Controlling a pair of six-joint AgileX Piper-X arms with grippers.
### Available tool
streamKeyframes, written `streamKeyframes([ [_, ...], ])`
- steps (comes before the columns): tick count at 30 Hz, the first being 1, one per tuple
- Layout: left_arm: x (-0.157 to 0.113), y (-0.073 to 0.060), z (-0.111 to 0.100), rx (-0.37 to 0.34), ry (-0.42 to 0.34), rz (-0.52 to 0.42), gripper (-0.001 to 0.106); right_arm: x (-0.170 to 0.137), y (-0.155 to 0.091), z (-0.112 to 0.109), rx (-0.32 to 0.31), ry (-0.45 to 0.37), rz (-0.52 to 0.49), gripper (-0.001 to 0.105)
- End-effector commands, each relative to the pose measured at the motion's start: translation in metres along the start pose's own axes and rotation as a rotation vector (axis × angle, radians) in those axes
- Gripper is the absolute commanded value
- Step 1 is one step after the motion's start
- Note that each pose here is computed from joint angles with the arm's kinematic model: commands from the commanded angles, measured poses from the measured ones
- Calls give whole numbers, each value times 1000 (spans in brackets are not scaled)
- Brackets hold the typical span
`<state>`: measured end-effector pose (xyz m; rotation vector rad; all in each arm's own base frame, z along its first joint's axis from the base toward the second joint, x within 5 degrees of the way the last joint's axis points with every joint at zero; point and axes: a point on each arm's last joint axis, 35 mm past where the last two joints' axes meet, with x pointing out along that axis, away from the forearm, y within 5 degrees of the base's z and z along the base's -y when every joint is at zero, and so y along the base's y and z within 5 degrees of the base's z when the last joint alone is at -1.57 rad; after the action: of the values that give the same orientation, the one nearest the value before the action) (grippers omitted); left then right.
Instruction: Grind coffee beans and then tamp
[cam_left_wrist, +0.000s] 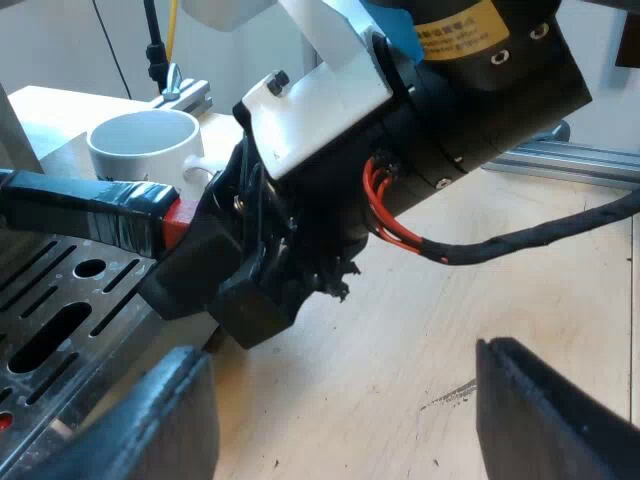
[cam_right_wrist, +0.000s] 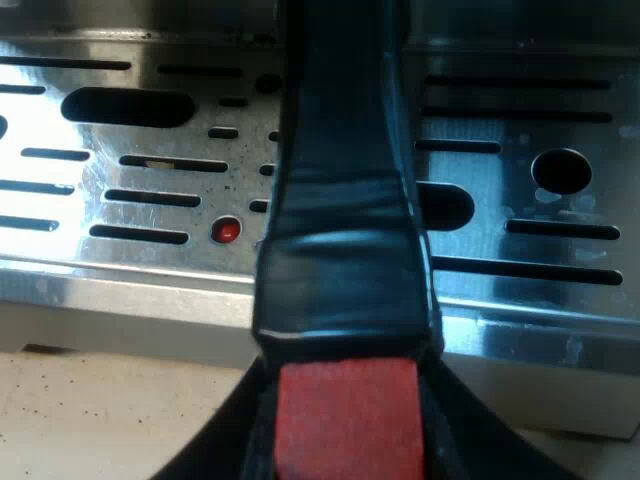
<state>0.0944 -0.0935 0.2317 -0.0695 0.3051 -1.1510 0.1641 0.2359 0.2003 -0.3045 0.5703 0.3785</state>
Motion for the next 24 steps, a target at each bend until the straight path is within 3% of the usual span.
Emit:
streamKeyframes([
  [1,-1,-1,2,-3,-10,-9,58,0,2,5,-18,-26,48,0],
  [14,-1,-1,2,-3,-10,-9,58,-20,17,-5,-54,22,99,0],
  [24,-1,-1,2,-3,-10,-9,58,-32,28,-16,-70,33,33,0],
])
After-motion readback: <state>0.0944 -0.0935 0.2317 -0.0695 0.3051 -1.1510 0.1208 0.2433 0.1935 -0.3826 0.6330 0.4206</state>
